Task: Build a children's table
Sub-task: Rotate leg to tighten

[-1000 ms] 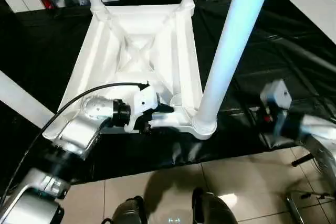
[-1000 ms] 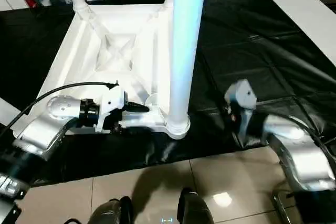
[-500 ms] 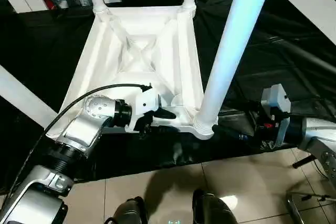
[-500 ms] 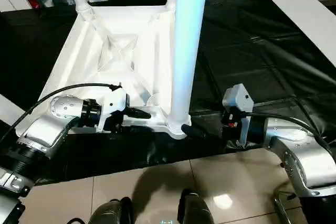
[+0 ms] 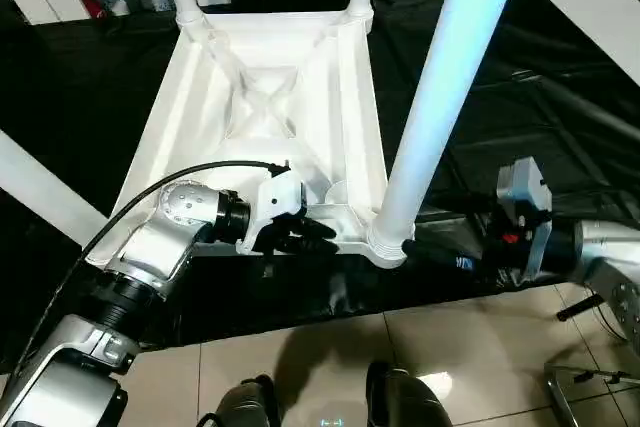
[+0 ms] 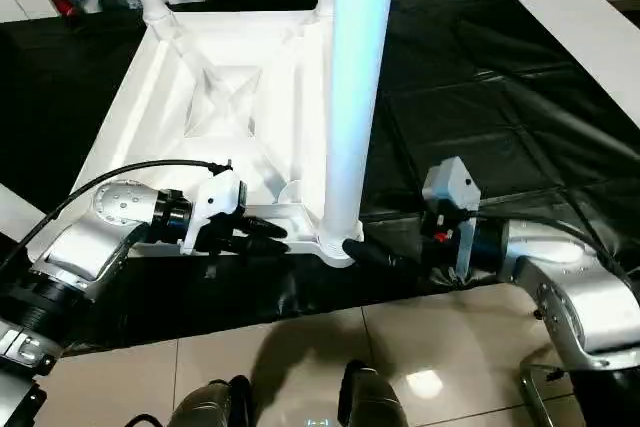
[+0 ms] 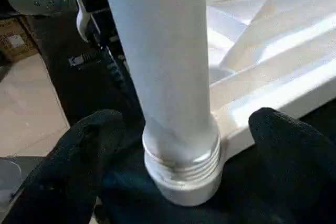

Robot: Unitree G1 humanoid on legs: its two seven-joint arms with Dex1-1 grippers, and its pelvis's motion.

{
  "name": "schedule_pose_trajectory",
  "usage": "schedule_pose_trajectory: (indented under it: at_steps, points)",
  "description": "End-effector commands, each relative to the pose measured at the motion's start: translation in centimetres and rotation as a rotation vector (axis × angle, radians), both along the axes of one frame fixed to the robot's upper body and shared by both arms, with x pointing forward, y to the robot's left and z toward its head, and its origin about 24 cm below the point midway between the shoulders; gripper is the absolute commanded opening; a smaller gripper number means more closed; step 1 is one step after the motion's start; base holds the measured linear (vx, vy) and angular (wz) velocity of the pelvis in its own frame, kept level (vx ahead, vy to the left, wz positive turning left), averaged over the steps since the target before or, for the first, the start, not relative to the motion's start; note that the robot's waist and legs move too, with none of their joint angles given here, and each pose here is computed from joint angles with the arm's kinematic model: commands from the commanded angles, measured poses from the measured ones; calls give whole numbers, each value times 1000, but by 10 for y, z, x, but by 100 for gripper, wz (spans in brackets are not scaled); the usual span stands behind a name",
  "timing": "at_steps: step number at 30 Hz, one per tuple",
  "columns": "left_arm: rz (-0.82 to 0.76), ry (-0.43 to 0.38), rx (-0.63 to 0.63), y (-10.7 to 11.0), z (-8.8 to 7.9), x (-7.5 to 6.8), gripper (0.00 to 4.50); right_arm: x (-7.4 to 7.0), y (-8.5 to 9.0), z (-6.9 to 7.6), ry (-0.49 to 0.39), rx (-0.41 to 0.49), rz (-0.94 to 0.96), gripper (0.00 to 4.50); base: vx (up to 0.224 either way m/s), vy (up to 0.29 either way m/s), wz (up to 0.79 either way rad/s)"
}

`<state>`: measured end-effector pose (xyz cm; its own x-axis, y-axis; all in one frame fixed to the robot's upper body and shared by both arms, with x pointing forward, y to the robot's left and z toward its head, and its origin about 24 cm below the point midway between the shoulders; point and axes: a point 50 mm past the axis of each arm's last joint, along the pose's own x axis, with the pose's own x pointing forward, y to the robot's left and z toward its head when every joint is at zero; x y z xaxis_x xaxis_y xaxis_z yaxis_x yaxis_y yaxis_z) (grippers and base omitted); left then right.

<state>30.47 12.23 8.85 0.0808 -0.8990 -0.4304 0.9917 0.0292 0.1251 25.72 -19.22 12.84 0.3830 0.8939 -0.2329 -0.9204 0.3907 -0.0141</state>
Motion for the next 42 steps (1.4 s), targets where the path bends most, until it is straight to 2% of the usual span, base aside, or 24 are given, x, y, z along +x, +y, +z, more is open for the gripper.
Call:
schedule_pose_trajectory:
  at_steps: [1,3,4,7,9,11,12,16,22,27,30,34,36,39,41,42]
  points:
    - [-11,65,53,3,-17,-8,42,0,2,0,9,-2,32,450,0,0,0]
    - [-28,61,67,4,-17,-9,33,2,5,1,18,-3,59,450,0,0,0]
    - [-29,61,68,4,-17,-9,15,3,5,0,20,-3,64,450,0,0,0]
    - [-46,55,74,3,-16,-10,0,5,8,-1,42,-7,109,414,0,0,0]
    - [-57,45,60,1,-14,-9,0,8,10,-2,48,-10,131,411,0,0,0]
    - [-64,39,41,-1,-11,-9,0,11,12,-3,51,-8,146,382,0,0,0]
    - [-91,37,28,-3,-9,-10,0,15,14,-2,56,-1,170,382,0,0,0]
    - [-140,48,60,-4,-10,-15,0,22,18,-3,68,-5,210,343,0,0,0]
    - [-144,36,84,-2,-11,-13,0,26,22,-3,102,1,274,292,0,0,0]
    - [-65,32,87,0,-10,-4,0,23,27,-6,161,26,337,240,0,0,0]
    - [29,46,67,-1,-8,1,0,18,31,-9,183,57,335,226,0,0,0]
    - [140,47,12,-8,-5,6,0,15,43,-16,163,82,265,218,0,0,0]
    - [234,35,-16,-18,-2,11,0,17,57,-24,129,81,136,217,0,0,0]
    - [364,9,-60,-33,4,20,0,29,79,-29,102,134,-92,213,-18,5,-4]
    - [398,6,-79,-39,6,23,0,34,87,-29,96,153,-163,208,-57,21,-11]
    - [482,-6,-118,-52,10,29,0,46,106,-29,95,204,-339,208,-58,40,-19]
